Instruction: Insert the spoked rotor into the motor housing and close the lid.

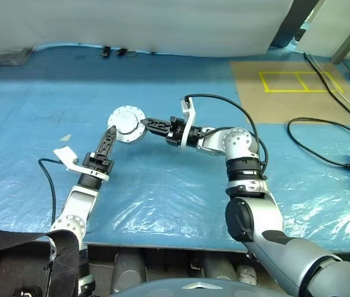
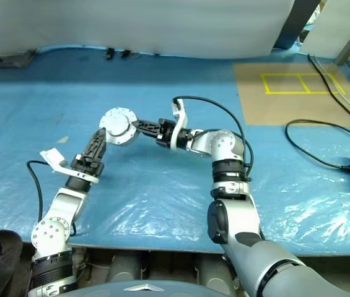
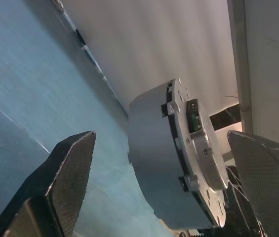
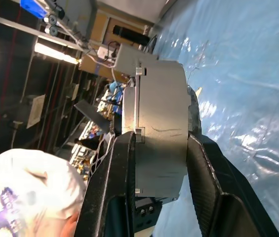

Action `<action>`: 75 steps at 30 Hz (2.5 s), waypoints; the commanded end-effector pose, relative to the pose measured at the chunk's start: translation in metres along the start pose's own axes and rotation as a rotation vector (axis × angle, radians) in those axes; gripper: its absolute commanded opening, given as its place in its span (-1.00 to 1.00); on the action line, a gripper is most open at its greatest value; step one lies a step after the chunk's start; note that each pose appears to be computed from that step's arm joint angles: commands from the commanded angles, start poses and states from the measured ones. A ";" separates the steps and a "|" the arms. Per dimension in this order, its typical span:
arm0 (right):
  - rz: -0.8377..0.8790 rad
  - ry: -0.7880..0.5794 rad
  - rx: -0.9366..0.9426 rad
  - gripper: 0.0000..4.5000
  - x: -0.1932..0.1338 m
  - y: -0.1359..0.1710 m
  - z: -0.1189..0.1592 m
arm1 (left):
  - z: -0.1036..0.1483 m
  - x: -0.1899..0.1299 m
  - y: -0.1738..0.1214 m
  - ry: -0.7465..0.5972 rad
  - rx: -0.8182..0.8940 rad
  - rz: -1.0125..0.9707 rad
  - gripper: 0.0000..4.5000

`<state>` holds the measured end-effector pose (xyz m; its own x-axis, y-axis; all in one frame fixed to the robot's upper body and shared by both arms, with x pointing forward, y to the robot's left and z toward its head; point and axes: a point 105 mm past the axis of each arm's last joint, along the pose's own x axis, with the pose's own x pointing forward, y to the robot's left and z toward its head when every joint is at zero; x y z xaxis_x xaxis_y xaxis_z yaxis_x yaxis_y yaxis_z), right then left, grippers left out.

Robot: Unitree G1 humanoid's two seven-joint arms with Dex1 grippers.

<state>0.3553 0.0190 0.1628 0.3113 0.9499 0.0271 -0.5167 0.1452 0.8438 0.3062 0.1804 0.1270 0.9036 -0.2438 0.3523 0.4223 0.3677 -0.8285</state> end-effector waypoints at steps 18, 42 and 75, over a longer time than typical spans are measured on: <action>0.138 -0.071 -0.047 -0.49 0.012 0.037 0.019 | -0.019 0.010 -0.023 0.065 -0.153 -0.078 0.17; 0.048 -0.235 -0.374 0.70 0.030 0.052 0.053 | 0.026 0.008 -0.013 -0.278 -0.321 -0.039 0.15; -0.080 -0.280 -0.695 0.72 0.033 0.053 0.082 | 0.114 -0.024 0.087 -0.727 0.087 0.544 0.99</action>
<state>0.4082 0.0341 0.2372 0.5362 0.8318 0.1439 -0.8137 0.4639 0.3504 0.3387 0.3054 0.0831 0.8335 0.5445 0.0934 -0.0991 0.3136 -0.9444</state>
